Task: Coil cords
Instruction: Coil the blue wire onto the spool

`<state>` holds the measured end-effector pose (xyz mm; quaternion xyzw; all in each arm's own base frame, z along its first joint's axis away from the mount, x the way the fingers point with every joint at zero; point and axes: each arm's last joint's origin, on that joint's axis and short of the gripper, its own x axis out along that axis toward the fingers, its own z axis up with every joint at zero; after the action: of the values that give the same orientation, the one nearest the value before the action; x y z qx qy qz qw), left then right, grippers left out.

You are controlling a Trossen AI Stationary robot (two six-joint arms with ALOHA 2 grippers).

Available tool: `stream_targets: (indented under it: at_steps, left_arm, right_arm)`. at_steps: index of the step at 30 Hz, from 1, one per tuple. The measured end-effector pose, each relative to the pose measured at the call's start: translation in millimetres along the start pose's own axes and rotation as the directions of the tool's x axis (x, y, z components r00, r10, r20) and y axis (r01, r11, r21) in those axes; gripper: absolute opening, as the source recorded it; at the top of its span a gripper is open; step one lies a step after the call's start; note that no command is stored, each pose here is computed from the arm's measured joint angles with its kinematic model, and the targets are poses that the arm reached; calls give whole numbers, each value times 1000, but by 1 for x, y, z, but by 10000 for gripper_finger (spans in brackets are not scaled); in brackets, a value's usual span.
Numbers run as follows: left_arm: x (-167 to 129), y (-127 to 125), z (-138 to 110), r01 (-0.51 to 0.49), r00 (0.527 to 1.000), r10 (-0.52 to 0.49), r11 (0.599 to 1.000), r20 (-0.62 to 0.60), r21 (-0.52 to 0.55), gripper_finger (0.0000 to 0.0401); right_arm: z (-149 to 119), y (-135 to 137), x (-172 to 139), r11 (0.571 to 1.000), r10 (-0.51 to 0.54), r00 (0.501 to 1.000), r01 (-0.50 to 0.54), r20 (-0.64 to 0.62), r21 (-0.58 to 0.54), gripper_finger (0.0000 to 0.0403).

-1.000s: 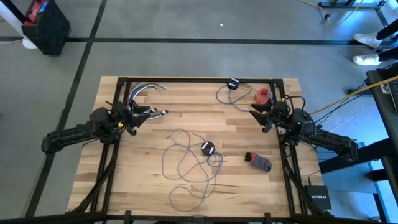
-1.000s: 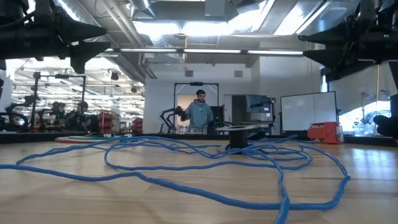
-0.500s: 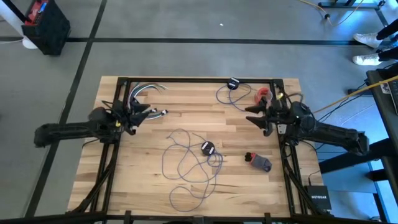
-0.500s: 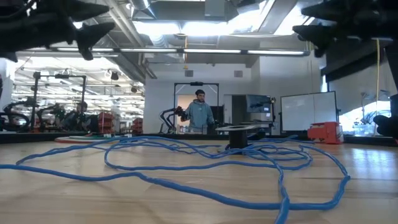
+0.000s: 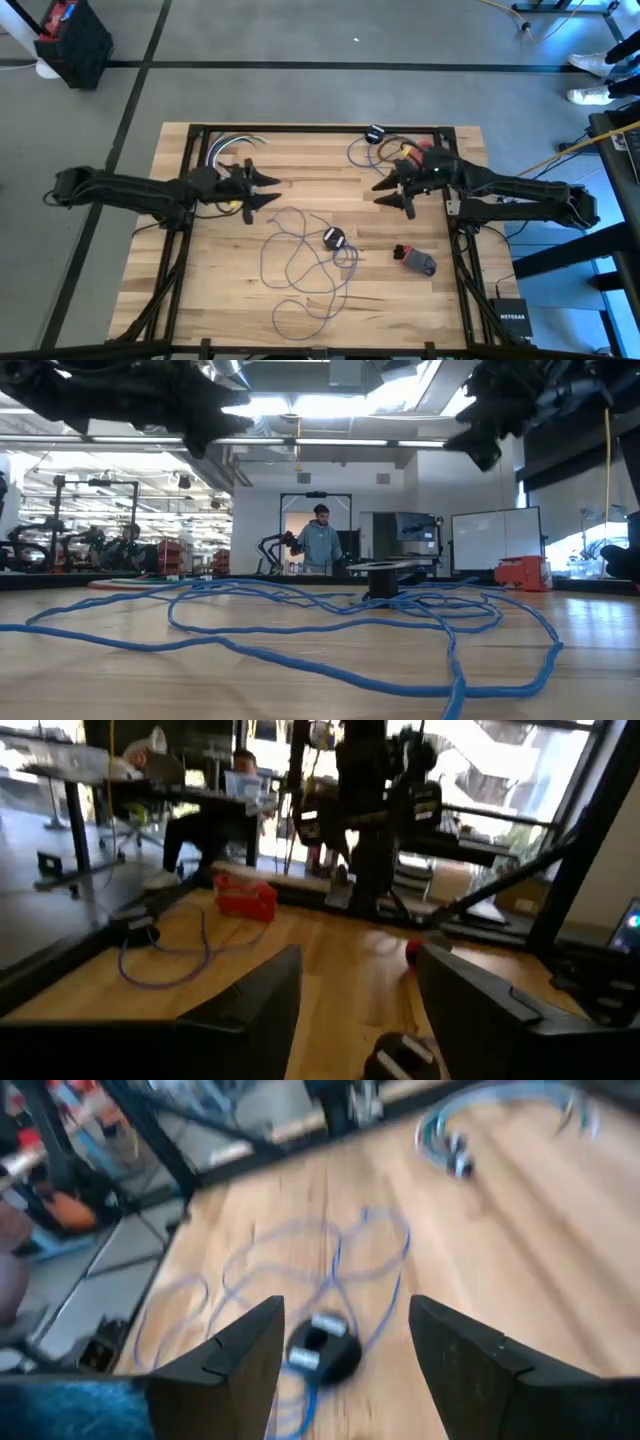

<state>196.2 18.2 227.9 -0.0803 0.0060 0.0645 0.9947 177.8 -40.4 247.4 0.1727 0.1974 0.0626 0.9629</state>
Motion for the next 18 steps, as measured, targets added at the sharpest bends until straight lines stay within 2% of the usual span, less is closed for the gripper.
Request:
stream_targets:
  at_steps: [4, 9, 11, 15, 18]
  left_arm:
    - [13, 0, -6, -7, 998, 8, 1000, -54, 17, 192]
    - [24, 1, -13, -13, 994, 18, 999, -105, 48, 192]
    - [27, 1, -13, -12, 994, 17, 999, -111, 49, 192]
    - [28, 2, -14, -12, 994, 20, 997, -107, 75, 192]
    - [29, 1, -9, -5, 998, 12, 993, -55, 118, 192]
  right_arm:
    - [-23, 11, 20, 1000, -11, 993, 9, -118, -20, 220]
    - [-53, 27, 50, 973, -151, 969, 112, -194, -201, 220]
    - [-64, 31, 60, 951, -200, 953, 132, -227, -281, 220]
    - [-76, 41, 80, 894, -223, 950, 109, -220, -434, 220]
    - [-83, 44, 95, 808, -229, 953, 73, -198, -585, 220]
